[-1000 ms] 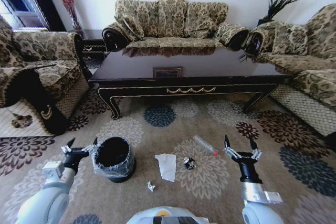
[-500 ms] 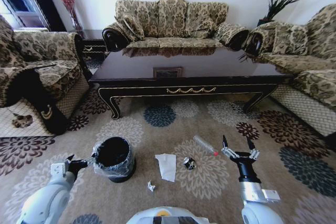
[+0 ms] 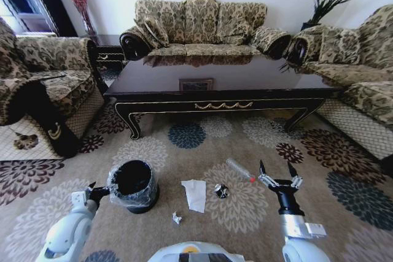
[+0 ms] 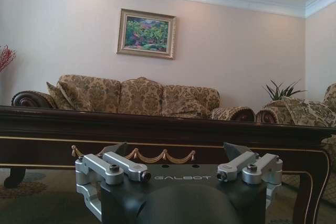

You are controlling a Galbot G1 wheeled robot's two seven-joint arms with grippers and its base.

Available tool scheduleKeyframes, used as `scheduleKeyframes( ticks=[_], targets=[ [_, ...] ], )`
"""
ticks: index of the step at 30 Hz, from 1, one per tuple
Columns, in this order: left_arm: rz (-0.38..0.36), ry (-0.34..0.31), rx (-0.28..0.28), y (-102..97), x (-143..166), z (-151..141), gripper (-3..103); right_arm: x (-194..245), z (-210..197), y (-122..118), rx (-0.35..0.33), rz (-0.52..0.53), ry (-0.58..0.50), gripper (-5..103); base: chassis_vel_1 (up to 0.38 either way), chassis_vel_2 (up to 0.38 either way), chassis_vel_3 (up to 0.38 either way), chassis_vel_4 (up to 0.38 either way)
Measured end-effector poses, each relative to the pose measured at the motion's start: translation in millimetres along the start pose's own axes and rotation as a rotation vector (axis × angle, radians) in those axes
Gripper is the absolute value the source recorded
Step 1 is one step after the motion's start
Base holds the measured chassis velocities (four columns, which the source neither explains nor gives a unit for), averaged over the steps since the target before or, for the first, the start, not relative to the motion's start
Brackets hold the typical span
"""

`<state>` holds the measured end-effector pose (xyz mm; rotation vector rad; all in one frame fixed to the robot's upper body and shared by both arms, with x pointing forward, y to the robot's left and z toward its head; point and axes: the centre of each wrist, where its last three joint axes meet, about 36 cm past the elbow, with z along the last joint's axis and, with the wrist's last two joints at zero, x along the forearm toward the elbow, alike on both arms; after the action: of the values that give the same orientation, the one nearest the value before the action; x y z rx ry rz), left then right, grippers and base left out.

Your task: Move to the front of the table and pick up the trash from the floor, then place it into the trash bin.

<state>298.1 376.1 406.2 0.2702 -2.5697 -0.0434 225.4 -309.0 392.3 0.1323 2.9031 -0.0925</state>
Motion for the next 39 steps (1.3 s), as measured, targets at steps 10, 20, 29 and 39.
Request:
scheduleKeyframes(
  ticks=[10, 20, 29, 39],
  targets=[
    [0.019, -0.007, 0.015, -3.8, -16.1, 11.2, 102, 1.6, 4.1, -0.1, 0.003, 0.000, 0.009, 100, 0.000, 0.000, 0.000, 0.000],
    [0.019, -0.001, 0.017, -6.1, -27.0, 20.6, 67, 2.8, 8.9, 0.3, 0.007, -0.001, 0.017, 100, 0.000, 0.000, 0.000, 0.000],
    [0.008, -0.008, 0.018, -7.2, -22.7, 20.0, 34, 0.8, 9.8, 0.2, 0.018, 0.036, 0.047, 100, 0.000, 0.000, 0.000, 0.000],
    [-0.015, 0.001, 0.013, -5.3, -12.5, 18.6, 5, -2.3, 11.3, 3.4, 0.015, 0.057, 0.076, 100, 0.000, 0.000, 0.000, 0.000]
  ],
)
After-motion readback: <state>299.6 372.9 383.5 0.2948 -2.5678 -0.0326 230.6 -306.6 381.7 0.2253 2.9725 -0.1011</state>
